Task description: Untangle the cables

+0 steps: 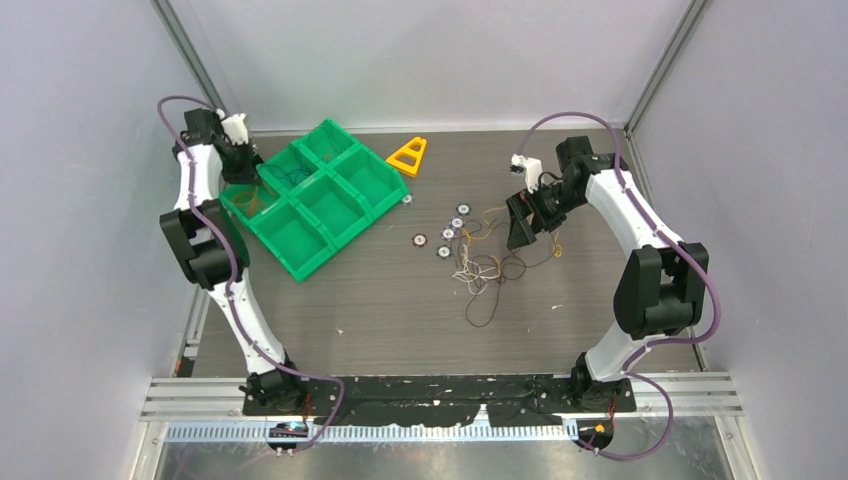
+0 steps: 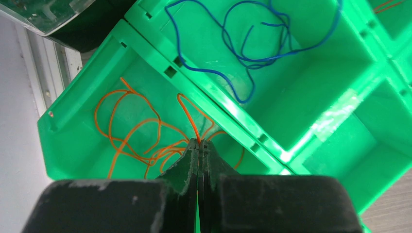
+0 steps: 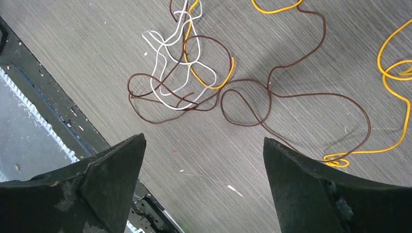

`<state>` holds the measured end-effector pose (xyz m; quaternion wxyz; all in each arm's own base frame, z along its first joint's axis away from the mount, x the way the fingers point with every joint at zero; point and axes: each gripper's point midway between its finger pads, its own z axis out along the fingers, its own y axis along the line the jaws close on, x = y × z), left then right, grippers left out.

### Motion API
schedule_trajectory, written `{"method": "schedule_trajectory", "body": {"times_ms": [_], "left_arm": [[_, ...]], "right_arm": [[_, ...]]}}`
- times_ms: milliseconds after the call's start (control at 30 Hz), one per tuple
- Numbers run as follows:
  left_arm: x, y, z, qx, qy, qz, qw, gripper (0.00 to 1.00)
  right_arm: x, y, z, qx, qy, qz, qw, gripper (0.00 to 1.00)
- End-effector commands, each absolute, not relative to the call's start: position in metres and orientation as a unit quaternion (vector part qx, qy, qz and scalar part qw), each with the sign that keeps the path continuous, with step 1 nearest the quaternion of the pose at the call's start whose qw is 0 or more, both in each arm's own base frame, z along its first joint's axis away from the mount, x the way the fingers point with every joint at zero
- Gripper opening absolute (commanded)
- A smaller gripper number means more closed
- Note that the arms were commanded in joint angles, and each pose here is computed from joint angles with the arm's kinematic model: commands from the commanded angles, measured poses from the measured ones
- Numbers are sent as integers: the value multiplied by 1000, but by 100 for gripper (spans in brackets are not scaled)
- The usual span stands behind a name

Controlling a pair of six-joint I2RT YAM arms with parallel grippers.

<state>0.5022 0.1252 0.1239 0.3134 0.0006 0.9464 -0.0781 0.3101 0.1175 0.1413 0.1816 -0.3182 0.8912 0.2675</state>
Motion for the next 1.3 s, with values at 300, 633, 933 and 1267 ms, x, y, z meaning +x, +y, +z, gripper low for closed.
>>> {"method": "schedule_trajectory", "body": {"times_ms": [300,633,933,1267], "left_arm": [[507,139,86,-17,955,-85,285,3],[506,133,191,29,918,-56,393,59],[468,109,271,102,889,-15,447,88],[420,-13,327,220,808,-52,544,100]], "right_arm": [[318,114,153,-315,893,259,190,98],[328,116,155,-320,890,259,198,98],[337,106,142,-322,899,225,195,100],[371,109,99,-292,922,187,171,95]]}}
